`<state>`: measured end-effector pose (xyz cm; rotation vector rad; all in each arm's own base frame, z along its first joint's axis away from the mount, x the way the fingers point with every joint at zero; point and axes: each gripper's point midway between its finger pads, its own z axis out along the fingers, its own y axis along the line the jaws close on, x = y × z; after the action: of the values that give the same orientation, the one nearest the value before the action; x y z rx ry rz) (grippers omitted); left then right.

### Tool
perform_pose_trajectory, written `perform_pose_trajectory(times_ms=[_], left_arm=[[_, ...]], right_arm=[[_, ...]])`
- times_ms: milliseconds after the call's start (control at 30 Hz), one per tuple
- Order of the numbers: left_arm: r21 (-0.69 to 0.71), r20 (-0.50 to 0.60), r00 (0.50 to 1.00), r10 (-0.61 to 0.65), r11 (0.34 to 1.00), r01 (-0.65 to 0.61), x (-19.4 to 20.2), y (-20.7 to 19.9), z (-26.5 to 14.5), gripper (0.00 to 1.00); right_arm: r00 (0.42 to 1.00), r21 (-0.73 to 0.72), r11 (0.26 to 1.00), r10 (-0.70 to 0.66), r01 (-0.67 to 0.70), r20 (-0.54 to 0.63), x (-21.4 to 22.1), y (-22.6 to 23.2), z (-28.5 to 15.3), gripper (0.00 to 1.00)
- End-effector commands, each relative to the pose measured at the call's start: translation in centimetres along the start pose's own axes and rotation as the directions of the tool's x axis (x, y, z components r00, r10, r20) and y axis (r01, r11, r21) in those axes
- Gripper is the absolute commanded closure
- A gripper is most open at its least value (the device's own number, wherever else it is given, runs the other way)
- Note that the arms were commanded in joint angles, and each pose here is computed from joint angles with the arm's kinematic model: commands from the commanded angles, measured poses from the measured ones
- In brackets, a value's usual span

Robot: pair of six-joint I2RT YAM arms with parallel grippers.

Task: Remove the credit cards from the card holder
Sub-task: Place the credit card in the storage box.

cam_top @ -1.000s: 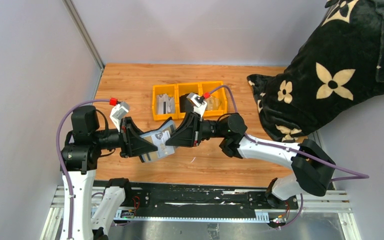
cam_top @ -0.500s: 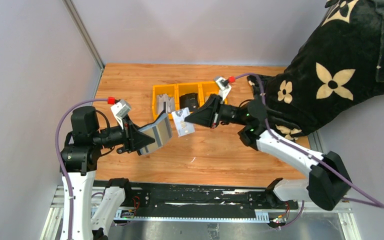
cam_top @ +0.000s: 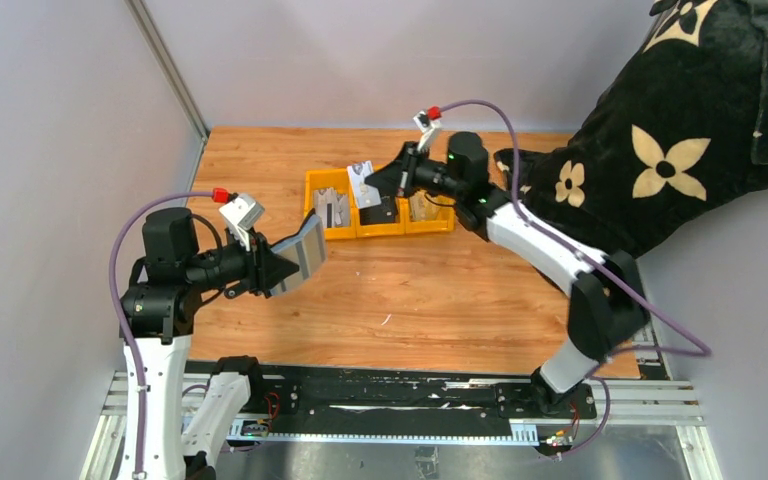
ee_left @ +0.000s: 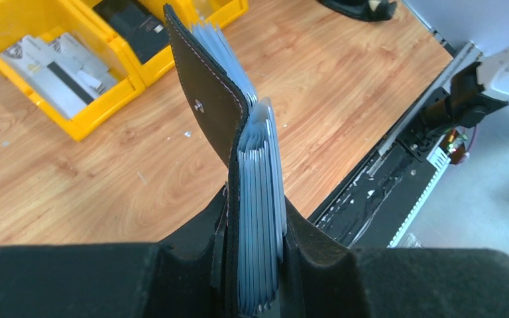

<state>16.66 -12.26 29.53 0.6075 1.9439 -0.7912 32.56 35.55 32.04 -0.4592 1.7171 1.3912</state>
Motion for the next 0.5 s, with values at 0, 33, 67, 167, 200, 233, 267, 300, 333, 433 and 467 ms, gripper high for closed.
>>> perform_pose_trajectory(times_ms=[0, 33, 67, 167, 200, 233, 267, 300, 333, 433, 467], left_arm=[[0.114, 0.084, 0.992, 0.099, 0.988, -0.108, -2.3, -2.8, -0.8, 1.0], [0.134, 0.089, 0.99, 0.105, 0.984, -0.117, -2.3, -3.1, -0.9, 1.0], [0.154, 0.095, 0.989, 0.111, 0.98, -0.125, -2.3, -3.5, -0.9, 1.0], [0.215, 0.124, 0.983, 0.137, 0.963, -0.162, -2.7, -4.9, -1.4, 1.0], [0.23, 0.136, 0.979, 0.15, 0.957, -0.178, -2.8, -5.4, -1.6, 1.0], [0.243, 0.149, 0.975, 0.163, 0.95, -0.196, -3.0, -5.9, -1.9, 1.0], [0.254, 0.16, 0.972, 0.175, 0.944, -0.212, -3.0, -6.4, -2.1, 1.0], [0.259, 0.17, 0.968, 0.184, 0.939, -0.224, -3.1, -6.7, -2.4, 1.0], [0.263, 0.175, 0.966, 0.189, 0.937, -0.231, -3.2, -6.9, -2.5, 1.0], [0.278, 0.18, 0.966, 0.183, 0.933, -0.229, -3.3, -7.3, -2.7, 1.0], [0.287, 0.181, 0.967, 0.179, 0.931, -0.226, -3.2, -7.5, -2.8, 1.0]], right_arm=[[0.999, 0.221, 0.975, 0.005, 0.003, -0.035, 1.7, -6.4, 4.9, 1.0], [0.999, 0.283, 0.959, 0.028, -0.02, -0.025, 2.0, -8.0, 6.1, 1.0], [0.999, 0.333, 0.942, 0.043, -0.037, -0.012, 2.1, -9.3, 7.2, 1.0], [1.0, 0.44, 0.897, 0.029, -0.027, 0.002, 3.0, -12.1, 10.8, 1.0], [0.999, 0.474, 0.881, 0.027, -0.015, -0.019, 4.2, -13.2, 11.5, 1.0], [1.0, 0.481, 0.876, 0.013, -0.006, -0.011, 3.9, -13.1, 12.5, 1.0], [1.0, 0.496, 0.868, 0.013, -0.004, -0.015, 4.4, -13.7, 13.3, 1.0], [1.0, 0.51, 0.86, 0.014, -0.004, -0.017, 5.0, -14.2, 14.0, 1.0], [1.0, 0.52, 0.854, 0.017, -0.007, -0.013, 5.4, -14.5, 14.7, 1.0], [1.0, 0.564, 0.825, 0.022, -0.017, -0.002, 6.7, -15.9, 16.4, 1.0], [1.0, 0.572, 0.82, 0.016, -0.011, -0.004, 7.3, -16.1, 16.9, 1.0]])
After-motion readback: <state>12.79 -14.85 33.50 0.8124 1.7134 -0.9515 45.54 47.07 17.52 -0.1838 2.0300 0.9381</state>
